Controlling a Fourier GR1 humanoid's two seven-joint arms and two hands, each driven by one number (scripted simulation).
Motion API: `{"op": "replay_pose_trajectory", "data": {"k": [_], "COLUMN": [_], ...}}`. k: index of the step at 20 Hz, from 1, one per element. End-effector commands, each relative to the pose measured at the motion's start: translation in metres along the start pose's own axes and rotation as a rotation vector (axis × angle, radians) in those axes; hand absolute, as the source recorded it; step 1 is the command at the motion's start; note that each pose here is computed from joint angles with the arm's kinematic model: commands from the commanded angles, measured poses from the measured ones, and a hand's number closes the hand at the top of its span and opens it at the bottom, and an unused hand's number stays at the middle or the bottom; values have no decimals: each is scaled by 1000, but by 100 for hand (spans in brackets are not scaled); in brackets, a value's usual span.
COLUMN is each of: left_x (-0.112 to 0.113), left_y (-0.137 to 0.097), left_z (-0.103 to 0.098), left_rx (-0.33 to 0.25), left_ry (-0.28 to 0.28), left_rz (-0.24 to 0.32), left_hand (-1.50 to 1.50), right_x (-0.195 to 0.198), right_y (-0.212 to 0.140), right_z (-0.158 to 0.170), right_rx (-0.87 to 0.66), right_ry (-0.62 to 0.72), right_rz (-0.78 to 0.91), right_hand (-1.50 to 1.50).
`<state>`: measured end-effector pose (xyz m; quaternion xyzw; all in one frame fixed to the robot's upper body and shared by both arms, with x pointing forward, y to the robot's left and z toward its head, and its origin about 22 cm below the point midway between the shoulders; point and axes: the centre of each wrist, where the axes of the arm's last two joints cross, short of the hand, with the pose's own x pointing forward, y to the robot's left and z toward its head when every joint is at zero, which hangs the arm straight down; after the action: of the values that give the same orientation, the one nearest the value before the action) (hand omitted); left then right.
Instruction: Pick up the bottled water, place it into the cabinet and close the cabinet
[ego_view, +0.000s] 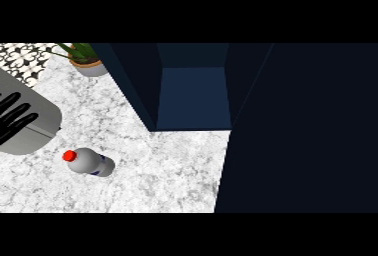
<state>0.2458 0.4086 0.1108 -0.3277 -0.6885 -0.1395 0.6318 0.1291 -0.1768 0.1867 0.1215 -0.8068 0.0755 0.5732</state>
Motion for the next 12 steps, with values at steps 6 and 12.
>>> {"op": "replay_pose_trajectory", "data": {"k": [6,12], "left_x": [-64,-97], "left_y": [21,23], "left_z": [2,-23], "left_rx": [22,5], "left_ry": [74,86], "left_rz": [-23,-34], "left_hand": [-150,-150], "right_x": [34,32], "right_y": [0,-3], "right_z": [29,27], "right_rx": [-22,-4], "right_ry": [-70,-69], "right_rz": [39,24], "right_hand": [-150,-150]}}
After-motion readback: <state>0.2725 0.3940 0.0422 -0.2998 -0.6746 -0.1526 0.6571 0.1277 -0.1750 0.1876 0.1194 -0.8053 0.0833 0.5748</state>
